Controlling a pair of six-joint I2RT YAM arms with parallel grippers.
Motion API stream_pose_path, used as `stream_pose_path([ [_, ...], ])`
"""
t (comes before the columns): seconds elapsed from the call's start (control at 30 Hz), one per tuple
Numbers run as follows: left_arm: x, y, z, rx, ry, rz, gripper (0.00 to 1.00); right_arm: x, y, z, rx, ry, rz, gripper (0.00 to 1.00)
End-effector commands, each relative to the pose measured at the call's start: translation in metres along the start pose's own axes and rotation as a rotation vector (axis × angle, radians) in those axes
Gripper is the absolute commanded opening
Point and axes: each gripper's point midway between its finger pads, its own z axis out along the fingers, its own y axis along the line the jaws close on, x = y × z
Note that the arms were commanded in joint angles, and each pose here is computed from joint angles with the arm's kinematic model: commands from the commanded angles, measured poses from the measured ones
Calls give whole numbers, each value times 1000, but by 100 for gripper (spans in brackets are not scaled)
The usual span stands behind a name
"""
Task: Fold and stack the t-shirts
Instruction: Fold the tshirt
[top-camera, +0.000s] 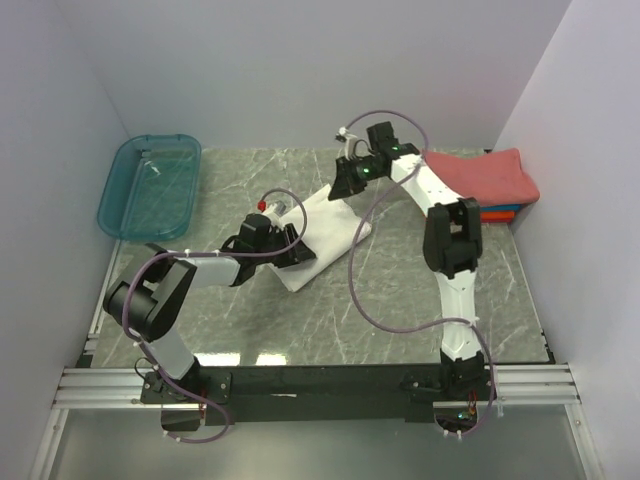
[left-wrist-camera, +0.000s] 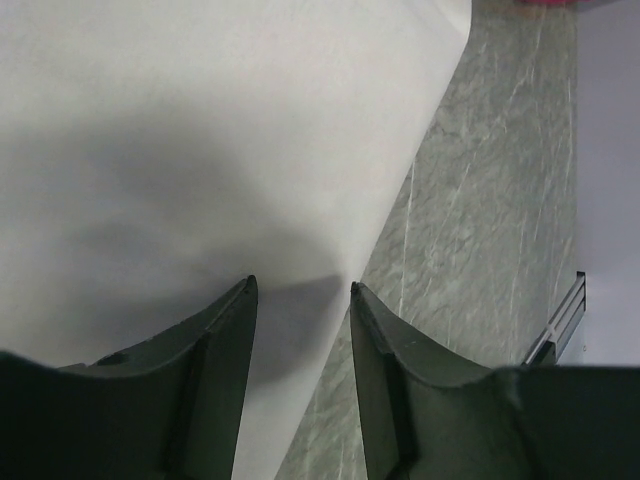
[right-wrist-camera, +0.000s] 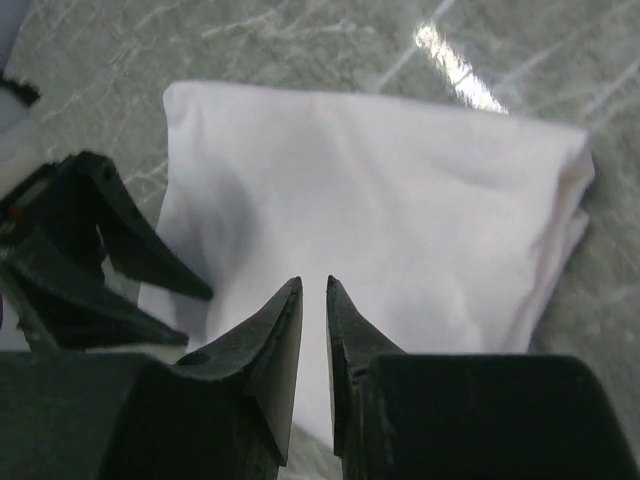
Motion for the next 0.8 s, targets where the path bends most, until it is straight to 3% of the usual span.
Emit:
stream_pose_path([
  [0.0, -3, -11, -2, 42, -10, 62, 48, 2, 4, 38, -6, 62, 70, 22],
  [0.1, 0, -8, -2, 34, 3, 70, 48, -4, -22, 58, 153, 63, 200, 18],
  [0.33, 10, -4, -2, 47, 21, 64, 48, -15, -61, 66, 341, -18, 286, 14],
  [0.77, 20, 6, -7, 24, 31, 62, 48, -57, -128, 45, 488, -242, 421, 15],
])
